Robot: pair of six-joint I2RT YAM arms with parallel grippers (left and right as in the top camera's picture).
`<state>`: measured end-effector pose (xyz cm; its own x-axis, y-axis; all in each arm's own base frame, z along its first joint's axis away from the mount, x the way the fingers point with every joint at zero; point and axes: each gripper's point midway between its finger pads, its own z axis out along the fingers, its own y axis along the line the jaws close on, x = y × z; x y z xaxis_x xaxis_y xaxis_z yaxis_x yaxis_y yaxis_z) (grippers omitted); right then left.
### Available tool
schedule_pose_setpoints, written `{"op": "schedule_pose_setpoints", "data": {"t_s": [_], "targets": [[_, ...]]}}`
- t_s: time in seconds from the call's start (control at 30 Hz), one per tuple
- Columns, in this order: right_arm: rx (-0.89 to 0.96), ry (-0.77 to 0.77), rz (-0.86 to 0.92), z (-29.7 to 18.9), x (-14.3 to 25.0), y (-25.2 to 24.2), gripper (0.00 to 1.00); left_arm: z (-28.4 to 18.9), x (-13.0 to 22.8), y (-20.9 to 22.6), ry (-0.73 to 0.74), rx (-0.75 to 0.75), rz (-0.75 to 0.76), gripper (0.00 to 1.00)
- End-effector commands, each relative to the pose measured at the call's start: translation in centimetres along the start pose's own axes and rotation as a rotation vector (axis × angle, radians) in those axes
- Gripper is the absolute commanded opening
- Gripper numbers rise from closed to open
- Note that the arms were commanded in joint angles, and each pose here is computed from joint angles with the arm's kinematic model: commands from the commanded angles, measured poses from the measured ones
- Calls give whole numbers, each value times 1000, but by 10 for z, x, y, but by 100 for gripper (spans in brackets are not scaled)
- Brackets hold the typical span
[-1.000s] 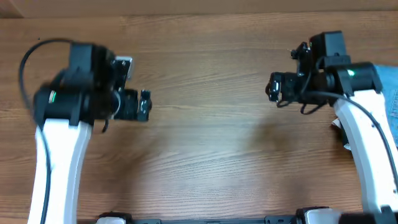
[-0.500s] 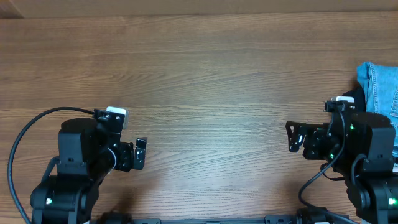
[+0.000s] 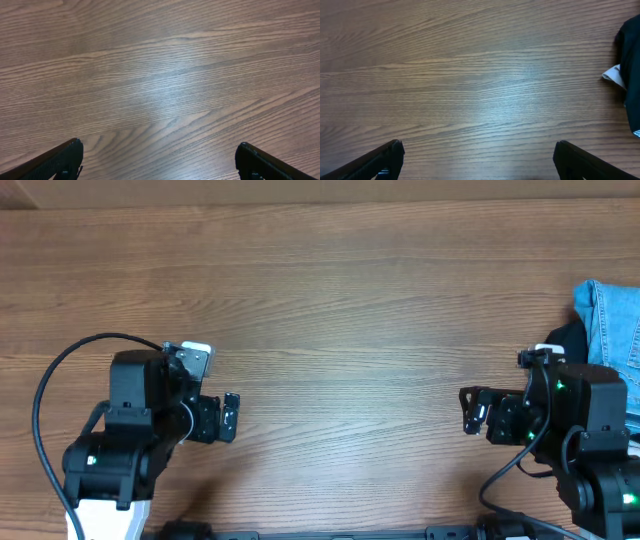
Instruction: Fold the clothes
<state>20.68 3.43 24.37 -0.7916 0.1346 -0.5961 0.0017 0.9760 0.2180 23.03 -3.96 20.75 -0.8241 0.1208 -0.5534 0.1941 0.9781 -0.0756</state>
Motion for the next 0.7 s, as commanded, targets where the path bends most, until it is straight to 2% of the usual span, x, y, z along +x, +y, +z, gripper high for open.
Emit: {"op": "schedule_pose_setpoints", "data": {"t_s": [0.0,0.13,0.3,0.67], "targets": [[-16,-87,-26,-2,-20,4,100,7,2,2,30,-5,12,100],[-83,-174,-160,-5,-40,19,100,15,4,3,67,-3,7,100],[-97,-245,-206,-6,-44,21,100,27,7,4,118,1,1,100],[-243,-738,-346,9,-8,39,100,57,18,8,257,10,-17,100]]}}
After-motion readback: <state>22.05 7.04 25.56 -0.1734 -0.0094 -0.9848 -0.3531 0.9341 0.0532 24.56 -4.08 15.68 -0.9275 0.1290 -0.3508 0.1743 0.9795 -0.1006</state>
